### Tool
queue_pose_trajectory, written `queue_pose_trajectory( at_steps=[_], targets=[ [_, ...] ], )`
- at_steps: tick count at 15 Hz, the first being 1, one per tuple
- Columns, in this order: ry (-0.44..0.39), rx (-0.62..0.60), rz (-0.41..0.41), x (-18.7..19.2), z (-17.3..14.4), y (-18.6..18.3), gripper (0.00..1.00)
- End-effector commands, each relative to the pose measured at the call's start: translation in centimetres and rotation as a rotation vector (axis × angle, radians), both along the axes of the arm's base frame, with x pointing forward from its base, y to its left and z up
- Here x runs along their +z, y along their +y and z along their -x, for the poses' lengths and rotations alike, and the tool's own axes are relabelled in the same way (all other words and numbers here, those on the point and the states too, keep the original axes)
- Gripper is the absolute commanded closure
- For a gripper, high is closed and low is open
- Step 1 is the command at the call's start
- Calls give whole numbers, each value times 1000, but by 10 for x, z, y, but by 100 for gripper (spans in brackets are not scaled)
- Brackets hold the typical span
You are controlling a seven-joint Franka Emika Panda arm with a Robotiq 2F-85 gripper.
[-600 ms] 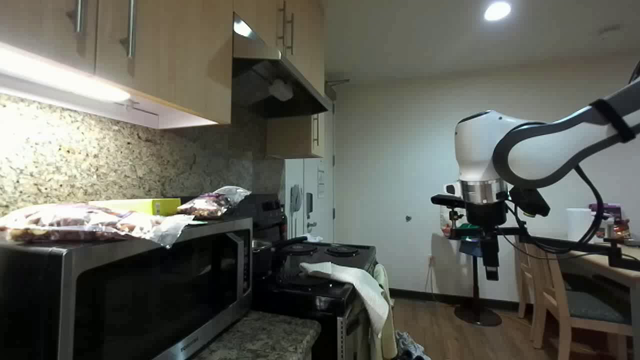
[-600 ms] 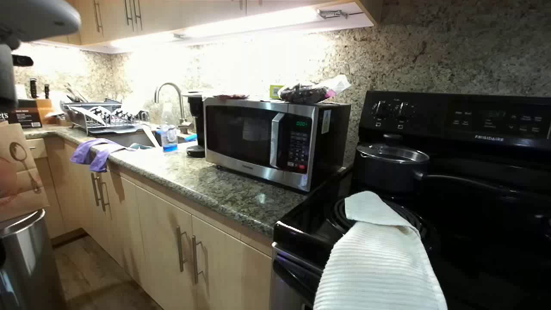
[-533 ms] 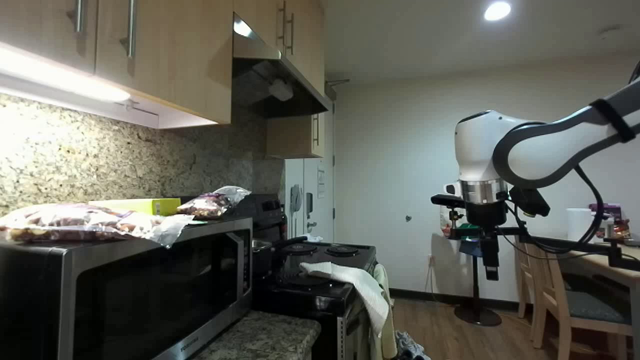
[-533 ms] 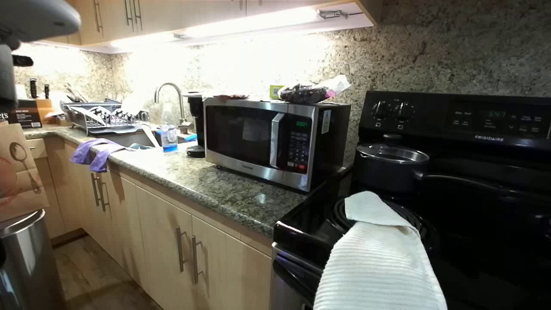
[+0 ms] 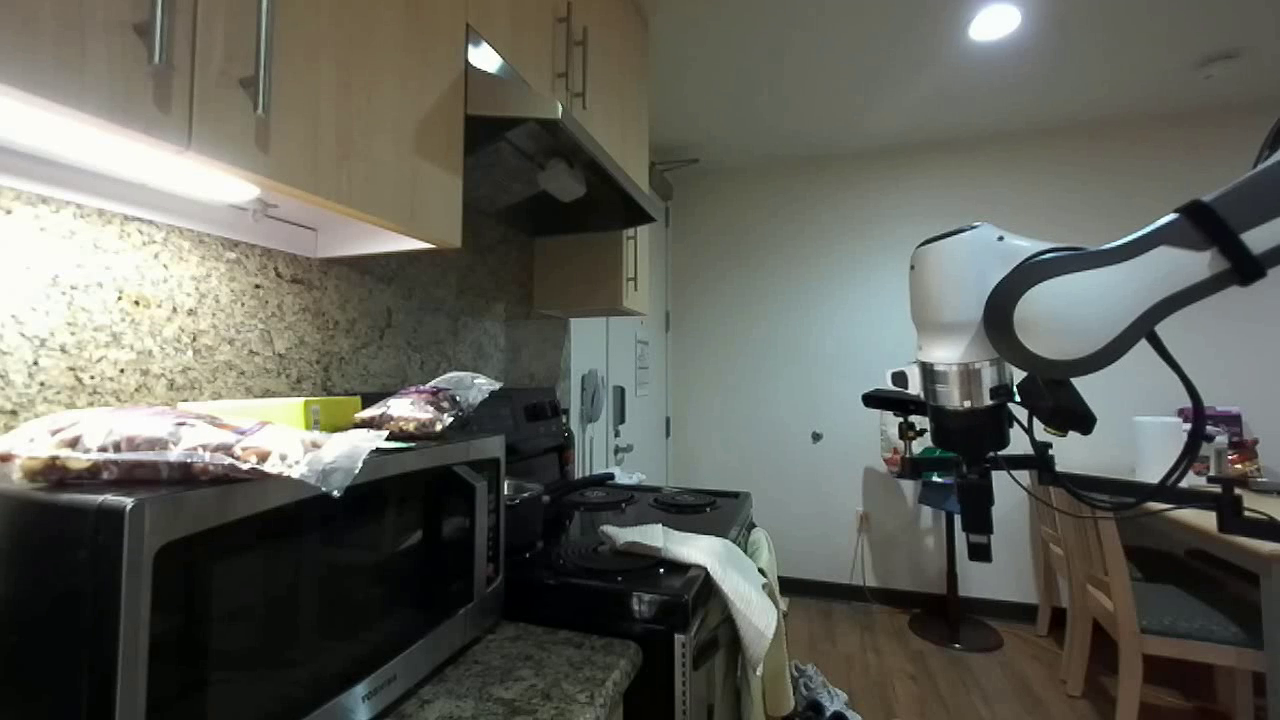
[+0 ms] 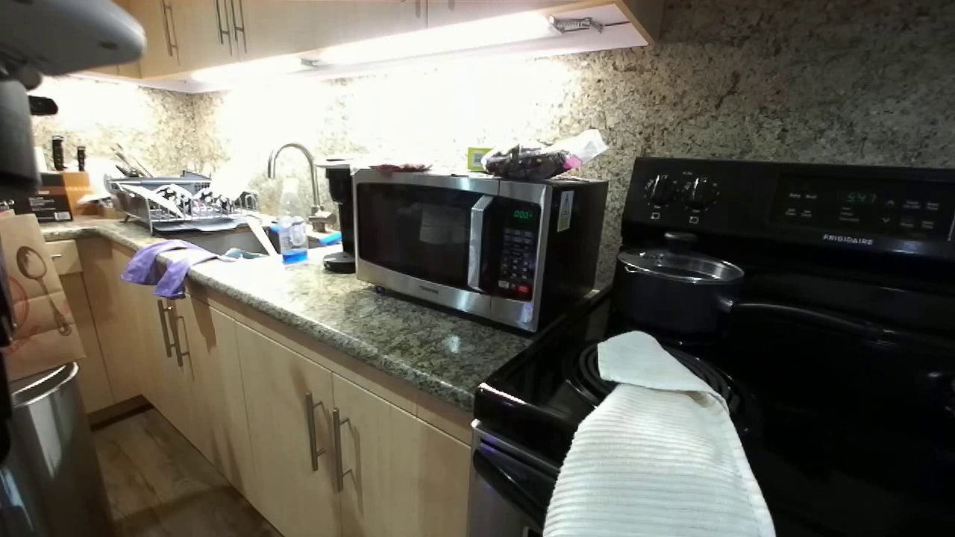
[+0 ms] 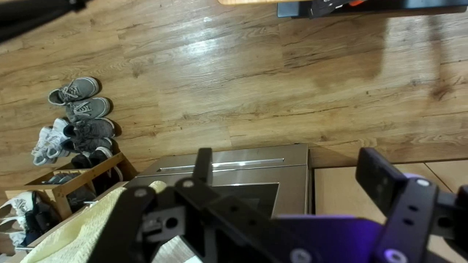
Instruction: Remove the towel from the stove and hang it on the oven door
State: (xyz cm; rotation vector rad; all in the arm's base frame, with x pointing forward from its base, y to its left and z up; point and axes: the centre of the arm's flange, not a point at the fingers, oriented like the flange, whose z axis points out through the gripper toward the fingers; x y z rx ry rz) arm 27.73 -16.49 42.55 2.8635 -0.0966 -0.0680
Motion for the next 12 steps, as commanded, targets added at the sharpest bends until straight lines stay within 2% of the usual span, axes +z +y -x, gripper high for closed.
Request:
queue_pose_trajectory(
  at_steps=[1, 9, 12],
  targets=[
    [-78, -31, -59, -12, -29, -14, 0],
    [-293, -2, -47, -32, -118, -54, 0],
    [-329, 3, -30, -40, -150, -64, 0]
  ],
)
